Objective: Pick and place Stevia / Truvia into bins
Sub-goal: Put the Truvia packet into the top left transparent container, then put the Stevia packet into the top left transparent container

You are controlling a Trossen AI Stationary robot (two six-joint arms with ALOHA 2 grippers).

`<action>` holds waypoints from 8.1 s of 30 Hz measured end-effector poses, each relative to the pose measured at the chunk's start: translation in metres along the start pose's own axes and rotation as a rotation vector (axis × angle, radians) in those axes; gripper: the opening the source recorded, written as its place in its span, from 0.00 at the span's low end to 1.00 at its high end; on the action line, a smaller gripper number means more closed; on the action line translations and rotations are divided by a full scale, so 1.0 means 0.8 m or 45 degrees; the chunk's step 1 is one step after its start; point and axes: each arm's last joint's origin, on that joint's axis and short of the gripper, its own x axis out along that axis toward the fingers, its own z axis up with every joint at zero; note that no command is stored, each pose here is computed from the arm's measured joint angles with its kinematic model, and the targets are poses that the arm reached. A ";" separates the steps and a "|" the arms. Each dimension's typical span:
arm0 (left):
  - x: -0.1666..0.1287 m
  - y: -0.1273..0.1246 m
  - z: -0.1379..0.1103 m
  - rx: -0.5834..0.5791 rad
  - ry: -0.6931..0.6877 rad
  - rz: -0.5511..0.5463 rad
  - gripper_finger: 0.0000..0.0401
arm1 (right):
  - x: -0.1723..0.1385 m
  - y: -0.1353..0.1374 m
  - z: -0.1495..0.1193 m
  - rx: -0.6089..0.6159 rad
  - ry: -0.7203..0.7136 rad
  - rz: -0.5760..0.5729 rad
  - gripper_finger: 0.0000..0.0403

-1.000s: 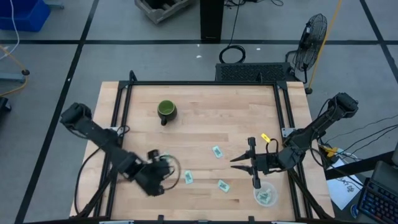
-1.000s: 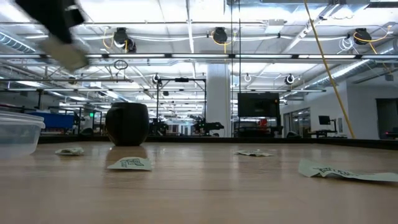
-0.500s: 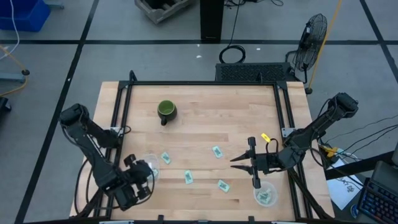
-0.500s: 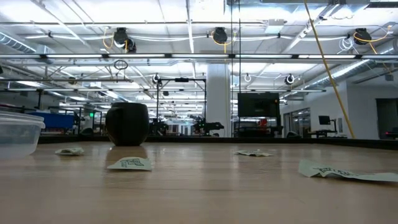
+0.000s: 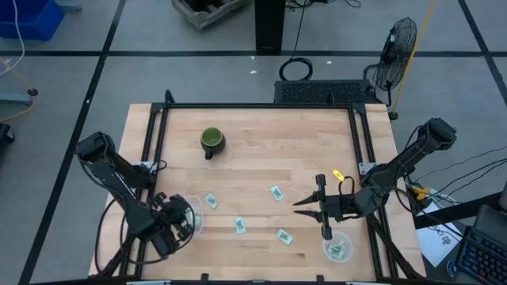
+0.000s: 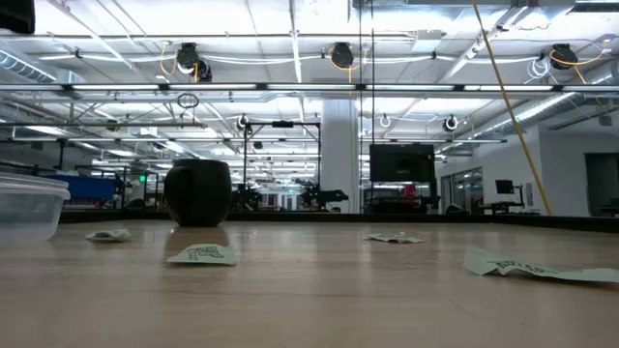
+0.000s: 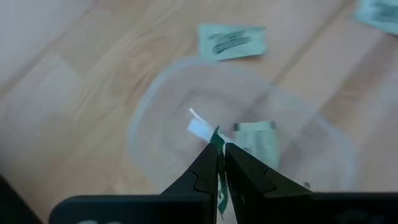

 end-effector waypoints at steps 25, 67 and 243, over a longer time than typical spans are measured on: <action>0.015 -0.042 0.058 0.111 -0.666 -0.237 0.36 | 0.044 -0.013 -0.057 -0.134 0.303 0.072 0.23; -0.065 -0.030 0.203 0.270 -1.189 -0.677 0.57 | 0.110 -0.030 -0.233 0.132 1.021 -0.046 0.29; 0.137 -0.033 0.139 0.331 0.290 -0.204 0.24 | -0.053 0.028 -0.078 0.182 -0.185 0.252 0.23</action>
